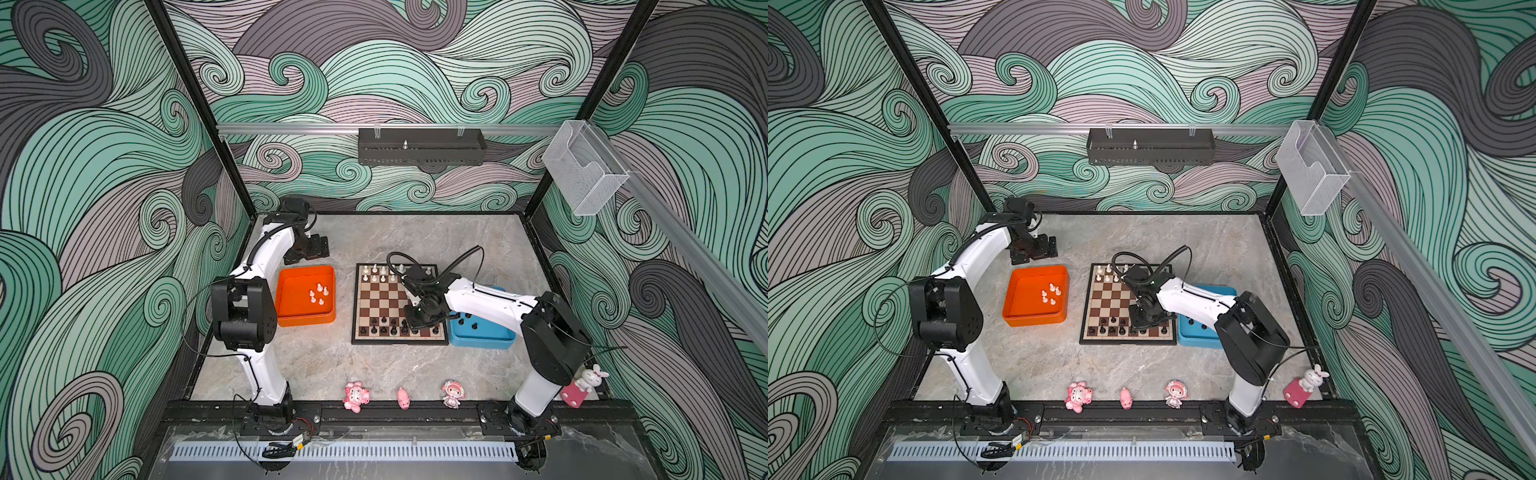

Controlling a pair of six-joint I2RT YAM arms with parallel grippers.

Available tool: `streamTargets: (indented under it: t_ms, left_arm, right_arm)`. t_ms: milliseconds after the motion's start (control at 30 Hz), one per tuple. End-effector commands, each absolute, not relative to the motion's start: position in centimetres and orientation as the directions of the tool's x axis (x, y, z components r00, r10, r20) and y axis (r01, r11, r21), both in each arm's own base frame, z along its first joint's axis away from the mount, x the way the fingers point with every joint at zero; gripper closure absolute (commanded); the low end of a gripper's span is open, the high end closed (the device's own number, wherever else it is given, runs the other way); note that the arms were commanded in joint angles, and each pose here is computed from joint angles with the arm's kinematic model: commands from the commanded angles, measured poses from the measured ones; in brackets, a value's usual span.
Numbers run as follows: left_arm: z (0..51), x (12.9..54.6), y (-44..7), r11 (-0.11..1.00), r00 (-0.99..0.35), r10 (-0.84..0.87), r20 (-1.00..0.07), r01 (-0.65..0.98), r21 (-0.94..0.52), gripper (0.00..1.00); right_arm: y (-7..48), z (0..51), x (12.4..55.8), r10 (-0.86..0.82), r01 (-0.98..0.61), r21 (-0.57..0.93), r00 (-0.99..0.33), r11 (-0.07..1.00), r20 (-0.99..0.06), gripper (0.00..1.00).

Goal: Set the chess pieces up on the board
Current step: 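Lift the black piece with the right gripper and carry it over the board, then lower the black piece into the black back row and open the right gripper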

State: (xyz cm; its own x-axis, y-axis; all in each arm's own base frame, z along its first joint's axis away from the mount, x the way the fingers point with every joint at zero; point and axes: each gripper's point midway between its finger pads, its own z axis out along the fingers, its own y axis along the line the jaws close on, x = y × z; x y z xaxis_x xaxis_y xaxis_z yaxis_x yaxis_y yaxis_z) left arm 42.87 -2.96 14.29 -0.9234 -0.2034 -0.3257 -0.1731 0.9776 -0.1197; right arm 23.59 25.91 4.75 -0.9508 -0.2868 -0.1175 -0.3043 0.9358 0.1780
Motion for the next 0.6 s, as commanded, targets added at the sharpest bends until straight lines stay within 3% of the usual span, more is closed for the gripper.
streamTargets:
  t_ms: [0,567]
  left_arm:
    - [14.56,42.95,-2.95,0.973,-0.923,-0.220,-0.314,-0.186,-0.134,0.04]
    - [14.34,42.98,-3.01,0.973,-0.925,-0.221,-0.308,-0.187,-0.136,0.04]
  right_arm:
    - [25.39,3.96,23.46,-0.281,-0.294,0.145,-0.954,0.945,-0.102,0.88]
    - [25.62,3.48,23.84,-0.282,-0.294,0.137,-0.954,0.946,-0.101,0.87]
